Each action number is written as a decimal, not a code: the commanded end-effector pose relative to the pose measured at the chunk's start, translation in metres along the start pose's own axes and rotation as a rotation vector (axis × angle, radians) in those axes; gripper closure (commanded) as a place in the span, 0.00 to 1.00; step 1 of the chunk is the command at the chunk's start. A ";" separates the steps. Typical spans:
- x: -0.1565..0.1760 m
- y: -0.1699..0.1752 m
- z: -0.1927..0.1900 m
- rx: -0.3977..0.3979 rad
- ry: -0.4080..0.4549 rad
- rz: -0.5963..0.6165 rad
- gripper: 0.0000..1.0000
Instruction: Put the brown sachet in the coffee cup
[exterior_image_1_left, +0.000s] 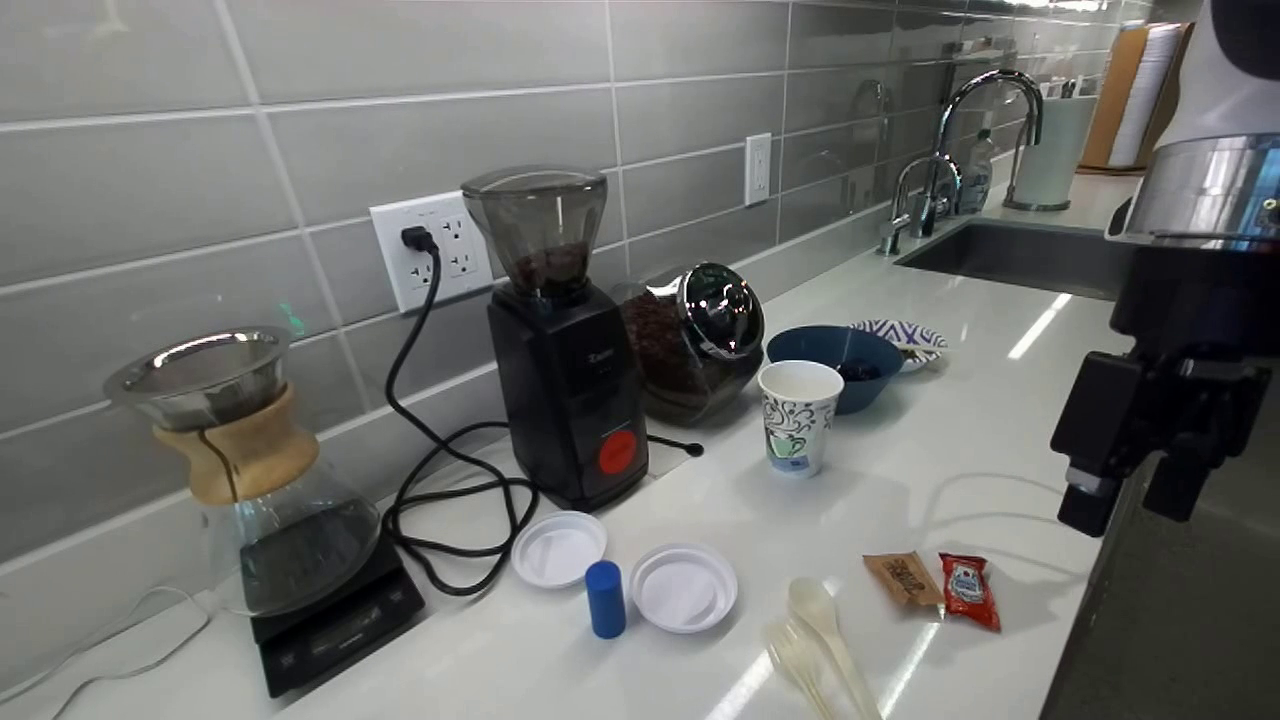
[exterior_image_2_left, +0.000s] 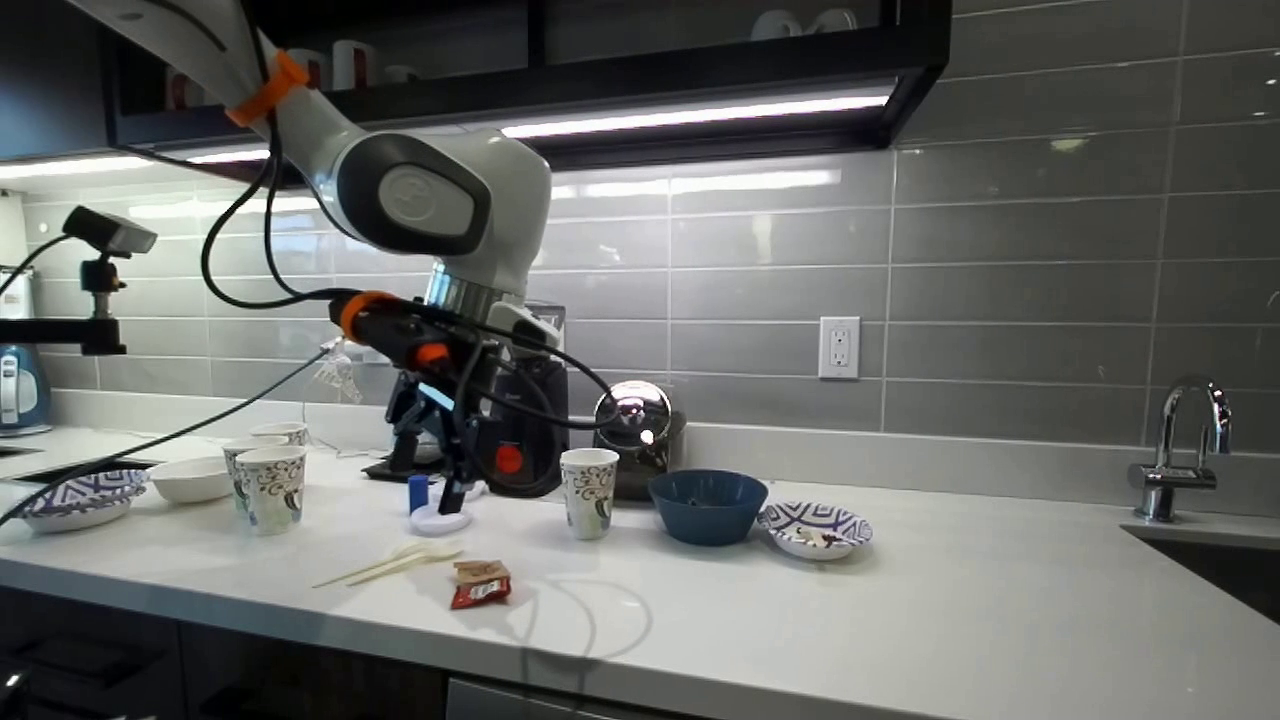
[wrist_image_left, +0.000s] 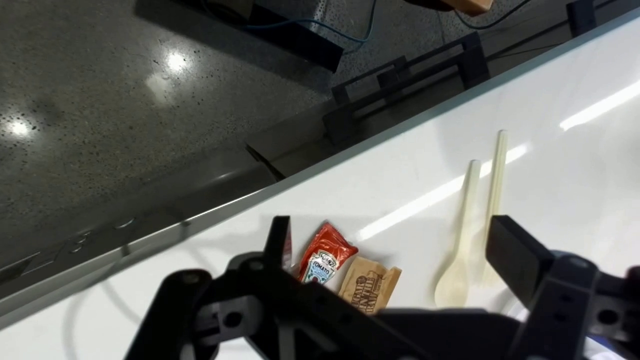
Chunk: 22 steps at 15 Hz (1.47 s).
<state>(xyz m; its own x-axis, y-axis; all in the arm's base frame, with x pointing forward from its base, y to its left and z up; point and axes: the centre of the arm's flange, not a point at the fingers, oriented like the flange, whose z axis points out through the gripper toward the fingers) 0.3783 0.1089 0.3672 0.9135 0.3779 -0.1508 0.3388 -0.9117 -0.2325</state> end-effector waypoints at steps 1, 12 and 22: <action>0.007 -0.004 0.001 0.059 0.011 -0.057 0.00; 0.068 -0.065 0.062 -0.113 0.081 0.135 0.00; 0.090 -0.085 0.099 -0.326 0.110 0.251 0.00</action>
<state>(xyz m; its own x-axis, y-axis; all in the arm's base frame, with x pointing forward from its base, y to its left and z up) 0.3904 0.2233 0.2936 0.9867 0.1488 -0.0647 0.1546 -0.9833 0.0957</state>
